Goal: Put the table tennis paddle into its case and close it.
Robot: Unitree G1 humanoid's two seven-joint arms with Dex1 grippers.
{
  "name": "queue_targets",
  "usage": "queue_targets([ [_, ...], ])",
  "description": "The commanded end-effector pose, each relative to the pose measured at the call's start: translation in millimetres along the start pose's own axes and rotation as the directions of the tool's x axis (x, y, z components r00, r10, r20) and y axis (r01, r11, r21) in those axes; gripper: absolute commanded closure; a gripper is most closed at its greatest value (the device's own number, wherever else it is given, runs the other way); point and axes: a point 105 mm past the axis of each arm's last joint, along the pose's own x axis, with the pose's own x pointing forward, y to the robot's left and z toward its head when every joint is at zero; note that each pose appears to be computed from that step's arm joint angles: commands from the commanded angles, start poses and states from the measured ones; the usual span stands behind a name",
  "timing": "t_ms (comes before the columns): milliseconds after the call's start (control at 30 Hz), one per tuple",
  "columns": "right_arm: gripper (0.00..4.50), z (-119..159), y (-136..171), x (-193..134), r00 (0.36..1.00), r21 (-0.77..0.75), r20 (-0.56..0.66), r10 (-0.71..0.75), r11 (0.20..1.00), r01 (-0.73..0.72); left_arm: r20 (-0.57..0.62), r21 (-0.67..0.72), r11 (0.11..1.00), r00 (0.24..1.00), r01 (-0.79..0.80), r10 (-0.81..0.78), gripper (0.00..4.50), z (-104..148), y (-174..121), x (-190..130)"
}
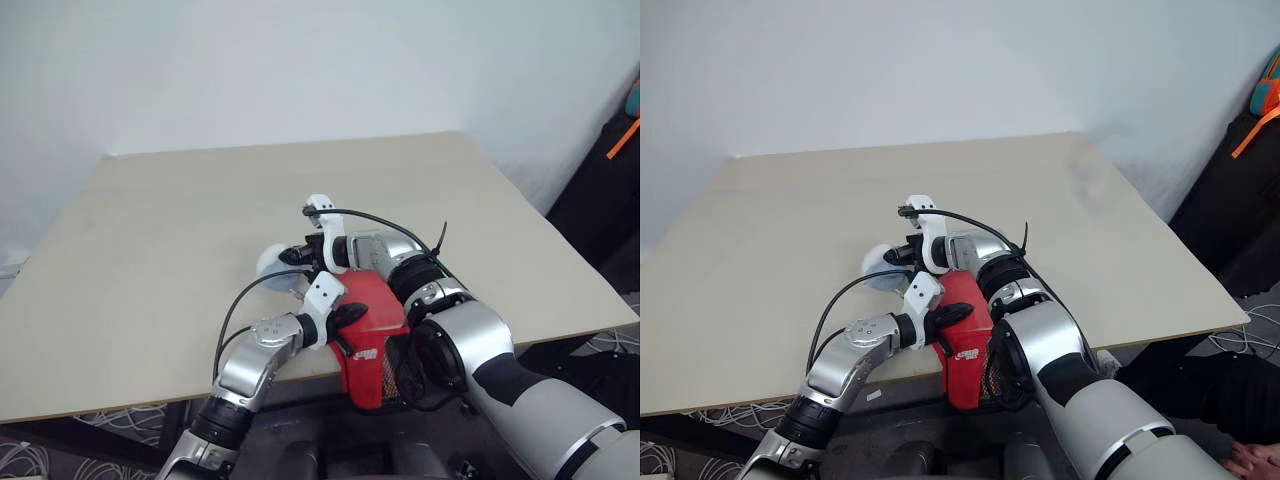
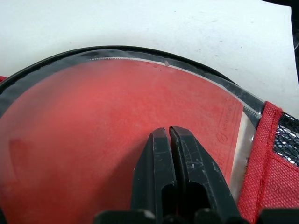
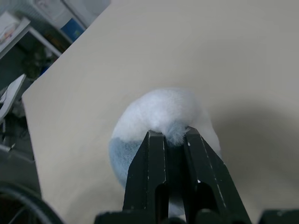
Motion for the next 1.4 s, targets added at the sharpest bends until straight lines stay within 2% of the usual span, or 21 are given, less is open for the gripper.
queue_targets([
  [33,4.47,37,22,11,0.989,-0.027,0.145,-0.001,1.0,0.005,-0.02,-0.004,1.0,1.0,-0.02,0.02,4.5,-5,2,-2],
  [167,4.47,45,8,7,0.973,0.019,0.205,-0.103,0.995,0.101,-0.02,-0.004,1.0,1.0,-0.016,0.016,4.5,-5,1,-1],
  [500,4.47,65,-12,-6,0.92,0.079,0.303,-0.249,0.968,0.236,-0.025,-0.007,1.0,1.0,-0.008,0.008,4.5,-6,0,0],
  [700,4.47,66,-48,-29,0.845,0.048,0.314,-0.433,0.896,0.441,-0.025,-0.008,1.0,1.0,-0.013,0.013,4.5,-6,1,0],
  [867,4.47,67,-76,-55,0.787,0.047,0.323,-0.526,0.84,0.541,-0.027,-0.01,1.0,0.999,-0.019,0.019,4.5,-7,2,-1],
  [1200,4.47,62,-115,-103,0.732,0.032,0.311,-0.606,0.776,0.63,-0.033,-0.013,1.0,0.999,-0.018,0.017,4.5,-9,0,0],
  [1400,4.47,59,-128,-130,0.751,-0.022,0.289,-0.594,0.78,0.625,-0.035,-0.018,1.0,0.999,-0.013,0.012,4.5,-10,-2,3],
])
